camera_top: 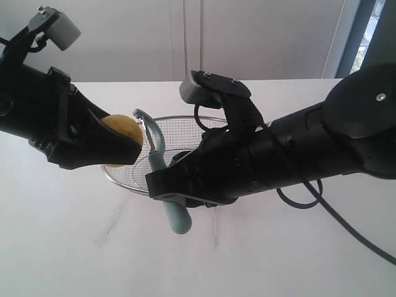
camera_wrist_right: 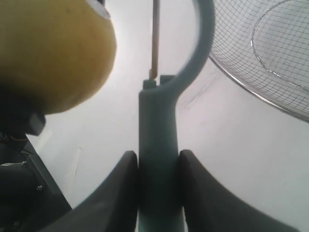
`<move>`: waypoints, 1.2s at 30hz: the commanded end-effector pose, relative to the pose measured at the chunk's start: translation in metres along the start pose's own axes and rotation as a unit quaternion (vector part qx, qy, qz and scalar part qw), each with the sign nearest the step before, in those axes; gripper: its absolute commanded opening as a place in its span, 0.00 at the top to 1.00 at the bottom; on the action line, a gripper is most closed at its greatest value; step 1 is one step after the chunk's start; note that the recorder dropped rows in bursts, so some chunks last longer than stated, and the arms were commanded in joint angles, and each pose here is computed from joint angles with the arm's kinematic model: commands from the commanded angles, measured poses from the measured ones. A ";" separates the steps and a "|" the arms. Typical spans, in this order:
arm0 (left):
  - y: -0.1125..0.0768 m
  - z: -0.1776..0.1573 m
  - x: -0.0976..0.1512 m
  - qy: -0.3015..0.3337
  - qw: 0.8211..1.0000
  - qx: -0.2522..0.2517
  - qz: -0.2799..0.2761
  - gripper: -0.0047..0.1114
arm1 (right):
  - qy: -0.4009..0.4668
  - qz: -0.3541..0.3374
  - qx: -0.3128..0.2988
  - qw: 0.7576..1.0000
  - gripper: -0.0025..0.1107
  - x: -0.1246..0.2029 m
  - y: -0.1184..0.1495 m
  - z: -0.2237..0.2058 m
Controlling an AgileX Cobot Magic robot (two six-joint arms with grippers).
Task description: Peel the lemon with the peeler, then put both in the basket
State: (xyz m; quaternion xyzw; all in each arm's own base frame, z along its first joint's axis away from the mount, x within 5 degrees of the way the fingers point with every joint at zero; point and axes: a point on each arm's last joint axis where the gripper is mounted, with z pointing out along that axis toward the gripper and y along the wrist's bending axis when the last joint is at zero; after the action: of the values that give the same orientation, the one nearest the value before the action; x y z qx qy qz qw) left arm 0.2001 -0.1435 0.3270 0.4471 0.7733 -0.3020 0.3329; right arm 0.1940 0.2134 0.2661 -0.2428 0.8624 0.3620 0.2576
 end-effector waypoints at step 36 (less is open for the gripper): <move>0.011 0.009 -0.001 -0.041 0.998 -0.026 -0.033 0.96 | -0.009 0.030 0.029 0.999 0.98 0.000 -0.013 0.016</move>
State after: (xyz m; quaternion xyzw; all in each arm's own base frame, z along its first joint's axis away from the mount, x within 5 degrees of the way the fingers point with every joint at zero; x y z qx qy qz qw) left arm 0.2131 -0.1452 0.3193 0.4112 0.7822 -0.2940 0.3642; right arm 0.2027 0.2149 0.2605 -0.2173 0.8683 0.3522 0.2736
